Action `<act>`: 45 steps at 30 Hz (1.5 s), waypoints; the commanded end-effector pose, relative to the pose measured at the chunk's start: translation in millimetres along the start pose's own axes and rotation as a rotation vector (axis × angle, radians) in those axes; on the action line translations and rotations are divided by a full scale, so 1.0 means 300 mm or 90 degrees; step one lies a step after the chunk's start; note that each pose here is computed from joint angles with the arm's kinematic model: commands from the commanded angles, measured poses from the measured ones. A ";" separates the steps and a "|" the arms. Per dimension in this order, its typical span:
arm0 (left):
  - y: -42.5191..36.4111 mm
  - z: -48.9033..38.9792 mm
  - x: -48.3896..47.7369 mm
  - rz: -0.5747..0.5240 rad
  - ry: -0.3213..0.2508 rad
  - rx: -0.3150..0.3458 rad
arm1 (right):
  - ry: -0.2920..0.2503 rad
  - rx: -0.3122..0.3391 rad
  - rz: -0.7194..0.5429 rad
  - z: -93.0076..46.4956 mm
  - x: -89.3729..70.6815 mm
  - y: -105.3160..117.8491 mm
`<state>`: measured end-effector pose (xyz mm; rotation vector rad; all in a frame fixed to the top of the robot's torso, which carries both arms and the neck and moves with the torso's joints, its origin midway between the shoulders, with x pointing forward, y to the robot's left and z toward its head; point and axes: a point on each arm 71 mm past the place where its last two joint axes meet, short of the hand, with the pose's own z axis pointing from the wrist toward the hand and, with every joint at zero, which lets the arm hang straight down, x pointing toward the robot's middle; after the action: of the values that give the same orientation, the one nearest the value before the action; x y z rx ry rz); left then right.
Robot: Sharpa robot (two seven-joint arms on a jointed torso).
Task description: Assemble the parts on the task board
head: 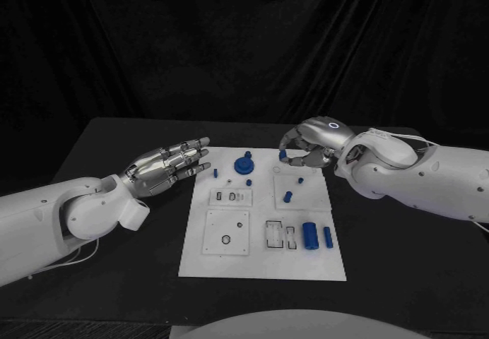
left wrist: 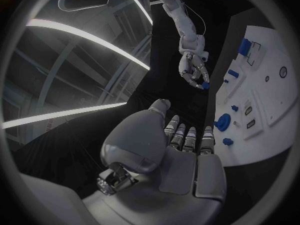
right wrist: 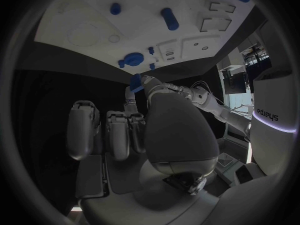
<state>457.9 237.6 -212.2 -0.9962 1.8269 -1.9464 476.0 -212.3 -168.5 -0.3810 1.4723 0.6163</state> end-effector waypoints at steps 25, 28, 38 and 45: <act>0.002 0.007 0.016 -0.006 0.013 0.002 | 0.124 -0.037 -0.014 0.121 0.248 0.209; 0.002 0.010 0.017 -0.006 0.015 0.002 | 0.127 -0.039 -0.013 0.125 0.256 0.215; 0.003 0.014 0.017 -0.007 0.018 0.002 | 0.143 -0.042 -0.009 0.128 0.283 0.232; 0.003 0.013 0.015 -0.007 0.017 0.002 | 0.155 -0.039 -0.012 0.133 0.296 0.231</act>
<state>457.7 233.2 -212.8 -0.9923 1.8403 -1.9526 465.8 -118.4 -237.7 -0.5260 1.6458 0.6498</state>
